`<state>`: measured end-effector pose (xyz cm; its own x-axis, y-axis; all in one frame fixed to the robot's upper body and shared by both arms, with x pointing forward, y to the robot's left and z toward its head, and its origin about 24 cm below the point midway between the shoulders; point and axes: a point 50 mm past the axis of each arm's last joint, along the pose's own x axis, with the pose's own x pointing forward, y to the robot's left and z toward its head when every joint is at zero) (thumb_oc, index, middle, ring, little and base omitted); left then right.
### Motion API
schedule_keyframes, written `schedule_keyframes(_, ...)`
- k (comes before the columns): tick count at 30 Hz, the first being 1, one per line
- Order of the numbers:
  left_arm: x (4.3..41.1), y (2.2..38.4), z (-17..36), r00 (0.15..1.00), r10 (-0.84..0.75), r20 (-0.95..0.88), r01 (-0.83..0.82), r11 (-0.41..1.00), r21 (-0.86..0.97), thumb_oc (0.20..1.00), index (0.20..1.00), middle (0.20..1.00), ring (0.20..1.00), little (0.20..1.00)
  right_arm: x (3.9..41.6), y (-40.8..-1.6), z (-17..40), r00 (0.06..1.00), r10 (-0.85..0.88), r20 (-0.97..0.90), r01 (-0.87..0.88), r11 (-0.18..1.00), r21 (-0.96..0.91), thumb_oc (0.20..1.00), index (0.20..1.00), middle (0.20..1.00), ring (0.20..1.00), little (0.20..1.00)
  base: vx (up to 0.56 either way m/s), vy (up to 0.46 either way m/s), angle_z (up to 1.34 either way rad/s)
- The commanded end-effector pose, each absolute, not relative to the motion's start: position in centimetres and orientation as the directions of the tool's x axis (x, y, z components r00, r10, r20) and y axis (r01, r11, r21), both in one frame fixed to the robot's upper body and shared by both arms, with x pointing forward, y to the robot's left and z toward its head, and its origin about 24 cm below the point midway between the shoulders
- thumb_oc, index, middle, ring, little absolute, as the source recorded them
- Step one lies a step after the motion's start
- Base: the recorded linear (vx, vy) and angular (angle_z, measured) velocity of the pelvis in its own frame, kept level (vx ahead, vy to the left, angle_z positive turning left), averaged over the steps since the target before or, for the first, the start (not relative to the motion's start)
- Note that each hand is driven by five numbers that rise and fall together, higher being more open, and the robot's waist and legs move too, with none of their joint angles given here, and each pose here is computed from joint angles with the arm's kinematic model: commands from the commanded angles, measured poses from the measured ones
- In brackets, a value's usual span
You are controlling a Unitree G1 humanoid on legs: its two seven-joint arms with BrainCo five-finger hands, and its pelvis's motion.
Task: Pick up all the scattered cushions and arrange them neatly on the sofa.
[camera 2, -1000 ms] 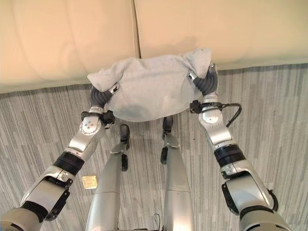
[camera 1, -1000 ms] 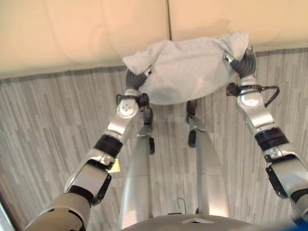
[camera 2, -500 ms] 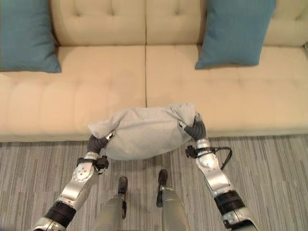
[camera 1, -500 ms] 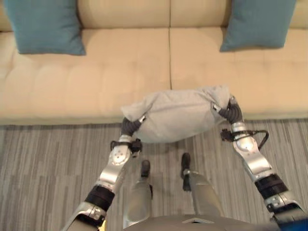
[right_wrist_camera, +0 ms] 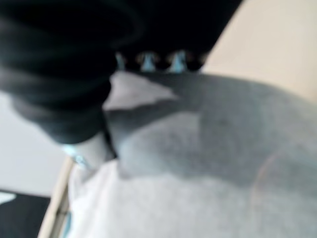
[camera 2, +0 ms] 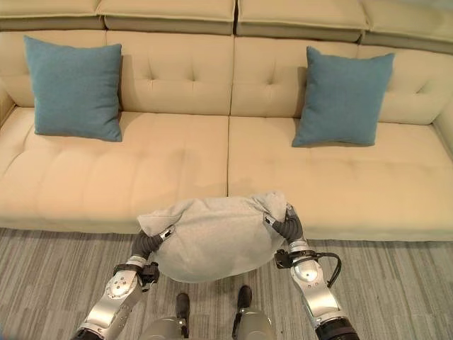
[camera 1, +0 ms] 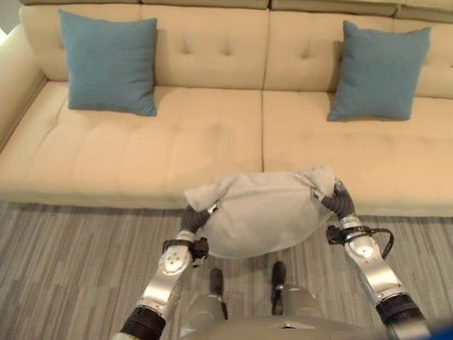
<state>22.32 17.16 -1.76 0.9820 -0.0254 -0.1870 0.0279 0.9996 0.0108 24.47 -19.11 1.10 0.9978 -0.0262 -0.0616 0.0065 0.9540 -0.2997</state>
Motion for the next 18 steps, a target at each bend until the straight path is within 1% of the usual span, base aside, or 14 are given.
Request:
schedule_keyframes(1,23.9,19.4,3.3,0.998,0.022,0.061,-0.025,0.999,0.047,0.200,0.200,0.200,0.200,0.200,26.0,-19.7,4.8,0.991,-0.051,0.126,0.084,0.957,-0.279,0.200,0.200,0.200,0.200,0.200,0.10,0.116,-0.40)
schedule_keyframes(5,24.0,19.6,3.4,0.997,0.029,0.065,-0.032,0.998,0.046,0.200,0.200,0.200,0.200,0.200,26.1,-19.7,4.9,0.991,-0.047,0.127,0.081,0.957,-0.277,0.200,0.200,0.200,0.200,0.200,0.14,0.040,-0.31)
schedule_keyframes(8,24.3,19.3,3.6,0.997,0.028,0.074,-0.031,0.999,0.044,0.200,0.200,0.200,0.200,0.200,25.9,-20.0,4.8,0.991,-0.055,0.121,0.087,0.957,-0.276,0.200,0.200,0.200,0.200,0.200,0.14,-0.007,0.00)
schedule_keyframes(10,24.6,19.0,3.9,0.996,0.017,0.091,-0.021,0.999,0.037,0.200,0.200,0.200,0.200,0.200,25.7,-20.2,4.6,0.992,-0.060,0.112,0.090,0.955,-0.281,0.200,0.200,0.200,0.200,0.200,0.18,-0.031,0.35)
schedule_keyframes(14,24.5,17.5,3.2,0.998,-0.014,0.067,0.016,1.000,-0.022,0.200,0.200,0.200,0.200,0.200,24.1,-21.7,3.8,0.993,-0.094,0.079,0.114,0.944,-0.310,0.200,0.200,0.200,0.200,0.200,0.21,-0.089,0.73)
schedule_keyframes(18,24.7,16.9,3.5,0.996,-0.034,0.076,0.037,0.999,-0.038,0.200,0.200,0.200,0.200,0.200,23.7,-22.5,3.9,0.992,-0.107,0.072,0.124,0.940,-0.318,0.200,0.200,0.200,0.200,0.200,0.14,-0.147,0.41)
